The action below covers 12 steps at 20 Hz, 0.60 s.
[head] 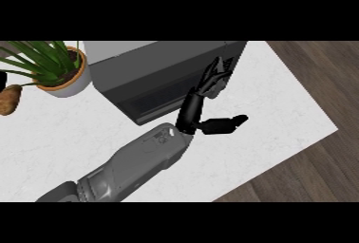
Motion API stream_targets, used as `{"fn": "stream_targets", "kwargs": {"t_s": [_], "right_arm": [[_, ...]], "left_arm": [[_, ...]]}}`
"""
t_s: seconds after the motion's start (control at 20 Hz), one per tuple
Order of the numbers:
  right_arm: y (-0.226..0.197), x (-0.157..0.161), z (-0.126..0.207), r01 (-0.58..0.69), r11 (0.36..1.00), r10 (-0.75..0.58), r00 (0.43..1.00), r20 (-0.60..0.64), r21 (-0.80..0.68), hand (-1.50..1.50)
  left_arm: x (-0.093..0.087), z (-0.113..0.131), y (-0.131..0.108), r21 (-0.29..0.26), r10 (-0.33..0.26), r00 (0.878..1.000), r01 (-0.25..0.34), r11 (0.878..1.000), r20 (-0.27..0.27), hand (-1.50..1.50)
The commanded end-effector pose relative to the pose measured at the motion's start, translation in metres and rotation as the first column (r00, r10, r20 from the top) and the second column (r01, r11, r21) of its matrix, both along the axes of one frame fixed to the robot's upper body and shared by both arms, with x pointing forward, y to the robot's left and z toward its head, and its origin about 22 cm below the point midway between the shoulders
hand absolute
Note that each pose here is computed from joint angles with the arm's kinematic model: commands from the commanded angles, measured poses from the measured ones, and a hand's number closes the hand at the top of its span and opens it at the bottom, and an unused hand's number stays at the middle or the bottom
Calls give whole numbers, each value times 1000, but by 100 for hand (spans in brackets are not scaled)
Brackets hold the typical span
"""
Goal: Pick up the milk, place it into the microwave and close the microwave
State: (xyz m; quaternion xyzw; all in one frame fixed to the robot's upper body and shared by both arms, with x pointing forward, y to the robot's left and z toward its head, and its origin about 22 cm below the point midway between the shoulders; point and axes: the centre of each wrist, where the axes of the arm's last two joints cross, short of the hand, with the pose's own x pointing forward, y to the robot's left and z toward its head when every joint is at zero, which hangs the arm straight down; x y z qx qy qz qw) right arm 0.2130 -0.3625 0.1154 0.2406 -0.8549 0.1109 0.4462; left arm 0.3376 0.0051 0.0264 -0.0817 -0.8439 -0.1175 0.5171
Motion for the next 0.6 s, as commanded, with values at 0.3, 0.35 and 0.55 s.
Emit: {"fn": "stream_targets", "kwargs": {"t_s": [0.3, 0.35, 0.55], "right_arm": [[-6, -2, 5, 18, 1000, -18, 1000, -14, -2, -150], [-7, -3, 4, 19, 1000, -19, 1000, -11, 3, -150], [-9, -5, 6, 33, 999, -33, 999, -18, 2, -150]], "left_arm": [[42, -9, 39, 304, 248, 968, -250, 919, 45, -150], [47, -1, 42, 302, 260, 964, -263, 916, 51, -150], [47, -1, 32, 331, 264, 963, -265, 906, 50, -150]]}}
